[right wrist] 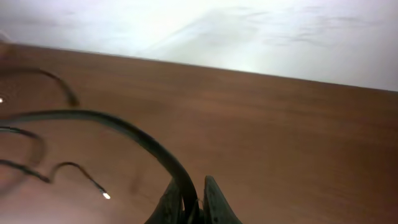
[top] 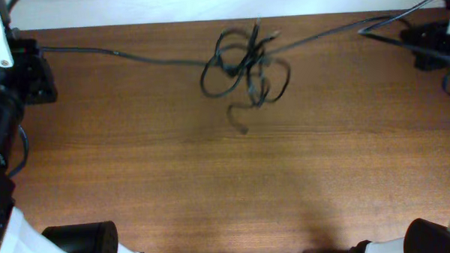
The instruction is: Untangle cables
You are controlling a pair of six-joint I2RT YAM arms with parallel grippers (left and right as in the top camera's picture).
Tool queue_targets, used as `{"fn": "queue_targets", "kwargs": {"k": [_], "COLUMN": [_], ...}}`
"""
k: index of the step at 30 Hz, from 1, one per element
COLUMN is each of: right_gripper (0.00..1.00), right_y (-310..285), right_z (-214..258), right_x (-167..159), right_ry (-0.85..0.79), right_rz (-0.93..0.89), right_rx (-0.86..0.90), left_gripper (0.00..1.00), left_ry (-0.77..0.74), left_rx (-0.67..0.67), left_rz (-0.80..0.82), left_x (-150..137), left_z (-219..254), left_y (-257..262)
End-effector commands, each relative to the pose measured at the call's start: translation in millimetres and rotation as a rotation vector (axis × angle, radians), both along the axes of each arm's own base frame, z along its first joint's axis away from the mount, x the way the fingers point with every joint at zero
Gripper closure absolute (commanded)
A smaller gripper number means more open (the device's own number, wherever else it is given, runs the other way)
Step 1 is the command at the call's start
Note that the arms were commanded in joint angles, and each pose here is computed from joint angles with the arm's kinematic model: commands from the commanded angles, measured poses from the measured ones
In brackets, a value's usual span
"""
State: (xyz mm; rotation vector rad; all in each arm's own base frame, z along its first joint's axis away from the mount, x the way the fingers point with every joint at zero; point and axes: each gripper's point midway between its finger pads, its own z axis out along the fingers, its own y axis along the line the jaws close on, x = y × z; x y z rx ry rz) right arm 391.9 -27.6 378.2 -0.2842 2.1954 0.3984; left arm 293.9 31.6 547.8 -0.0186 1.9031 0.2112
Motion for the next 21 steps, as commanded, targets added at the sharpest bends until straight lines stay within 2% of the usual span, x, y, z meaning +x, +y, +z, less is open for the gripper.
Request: {"fn": "queue_targets", "kwargs": {"k": [1, 7, 11, 12, 14, 15, 21], "right_gripper": [0.96, 0.96, 0.96, 0.94, 0.17, 0.02, 0.01], "right_y": [65, 142, 164, 164, 161, 158, 159], "right_z": [1, -11, -21, -23, -28, -30, -33], "right_x": [-6, -18, -21, -21, -23, -23, -27], "right_ry": [-0.008, 0.016, 0.023, 0.024, 0.042, 0.052, 0.083], "right_rz": [0.199, 0.351, 0.344, 0.333, 0.309, 0.303, 0.288], "right_rx": [0.003, -0.116, -0.266, -0.294, -0.345, -0.354, -0.331], "left_gripper": [1.00, 1.00, 1.00, 0.84, 0.54, 0.01, 0.02], "left_ry": [0.024, 0.154, 0.271, 0.294, 0.340, 0.350, 0.346], "left_rx": [-0.045, -0.094, -0.077, -0.078, -0.080, -0.081, -0.081], "left_rz": [-0.153, -0.429, -0.530, -0.538, -0.546, -0.545, -0.545], "left_x": [20, 65, 94, 99, 110, 113, 116], "left_z": [-8, -48, -88, -96, -112, -116, -117], "left_y": [-30, -98, -137, -142, -148, -149, -149]}}
